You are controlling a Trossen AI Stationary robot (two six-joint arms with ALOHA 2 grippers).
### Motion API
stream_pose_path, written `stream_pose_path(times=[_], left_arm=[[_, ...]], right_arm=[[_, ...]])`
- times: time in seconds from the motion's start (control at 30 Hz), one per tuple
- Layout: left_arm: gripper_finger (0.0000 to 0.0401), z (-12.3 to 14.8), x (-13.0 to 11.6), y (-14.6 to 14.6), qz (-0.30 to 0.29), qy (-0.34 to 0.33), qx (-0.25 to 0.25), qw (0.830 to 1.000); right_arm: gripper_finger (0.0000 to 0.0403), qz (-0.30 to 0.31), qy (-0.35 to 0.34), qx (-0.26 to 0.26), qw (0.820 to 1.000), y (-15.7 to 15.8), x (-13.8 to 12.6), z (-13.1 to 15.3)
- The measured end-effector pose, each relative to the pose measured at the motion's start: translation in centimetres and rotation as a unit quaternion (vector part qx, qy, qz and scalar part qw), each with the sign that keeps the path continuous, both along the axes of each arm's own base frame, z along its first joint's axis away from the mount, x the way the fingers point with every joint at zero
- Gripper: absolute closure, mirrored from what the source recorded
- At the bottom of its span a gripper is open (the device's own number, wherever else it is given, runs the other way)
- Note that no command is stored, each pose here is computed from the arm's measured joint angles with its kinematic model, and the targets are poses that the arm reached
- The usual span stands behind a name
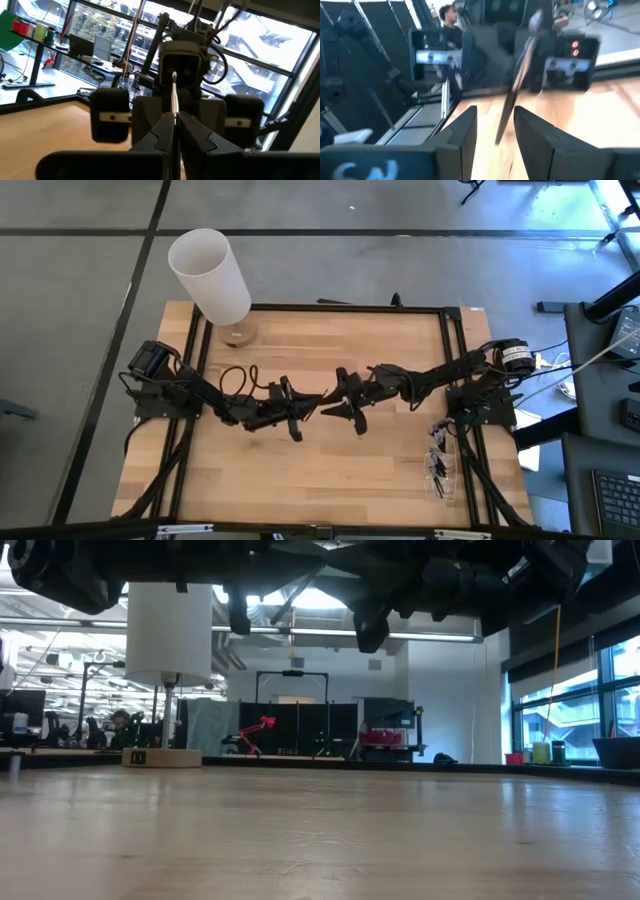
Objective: Put items in baskets/containers
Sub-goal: Put the eyeshadow brush into the transparent organizer
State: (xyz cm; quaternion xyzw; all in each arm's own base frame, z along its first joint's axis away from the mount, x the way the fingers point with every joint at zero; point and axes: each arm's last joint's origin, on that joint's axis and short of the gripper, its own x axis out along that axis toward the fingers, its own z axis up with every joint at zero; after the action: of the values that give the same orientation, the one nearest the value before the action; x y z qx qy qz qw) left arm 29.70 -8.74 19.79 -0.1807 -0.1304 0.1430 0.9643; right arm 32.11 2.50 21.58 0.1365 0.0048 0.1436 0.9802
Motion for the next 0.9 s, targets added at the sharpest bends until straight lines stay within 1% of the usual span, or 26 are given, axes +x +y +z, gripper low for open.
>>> stream_pose_path(times=[0.1,0.23,0.43,0.6,0.73,0.9], left_arm=[[0.0386,-0.12,0.03,-0.03,-0.001,0.008,0.008,1.000],[0.0386,-0.17,0.03,0.00,0.005,0.012,0.008,1.000],[0.0386,-0.19,0.03,0.02,0.010,0.014,0.012,1.000],[0.0386,-0.21,0.02,0.06,0.017,0.016,0.011,1.000],[0.0386,-0.23,-0.03,0.17,0.037,0.018,0.006,0.999],[0.0386,-0.39,-0.03,0.23,0.051,0.027,0.006,0.998]], right_arm=[[0.0279,-0.010,-0.012,0.003,1.000,-0.06,0.00,0.26],[0.0291,-0.048,-0.010,0.005,0.999,-0.25,0.05,0.22],[0.0308,-0.038,-0.013,0.003,0.999,-0.03,0.03,0.27],[0.0342,-0.038,-0.013,0.007,0.999,0.05,0.02,0.28],[0.0371,-0.065,-0.009,0.026,0.998,-0.03,0.04,0.27],[0.0387,-0.084,-0.001,0.033,0.996,-0.08,0.05,0.12]])
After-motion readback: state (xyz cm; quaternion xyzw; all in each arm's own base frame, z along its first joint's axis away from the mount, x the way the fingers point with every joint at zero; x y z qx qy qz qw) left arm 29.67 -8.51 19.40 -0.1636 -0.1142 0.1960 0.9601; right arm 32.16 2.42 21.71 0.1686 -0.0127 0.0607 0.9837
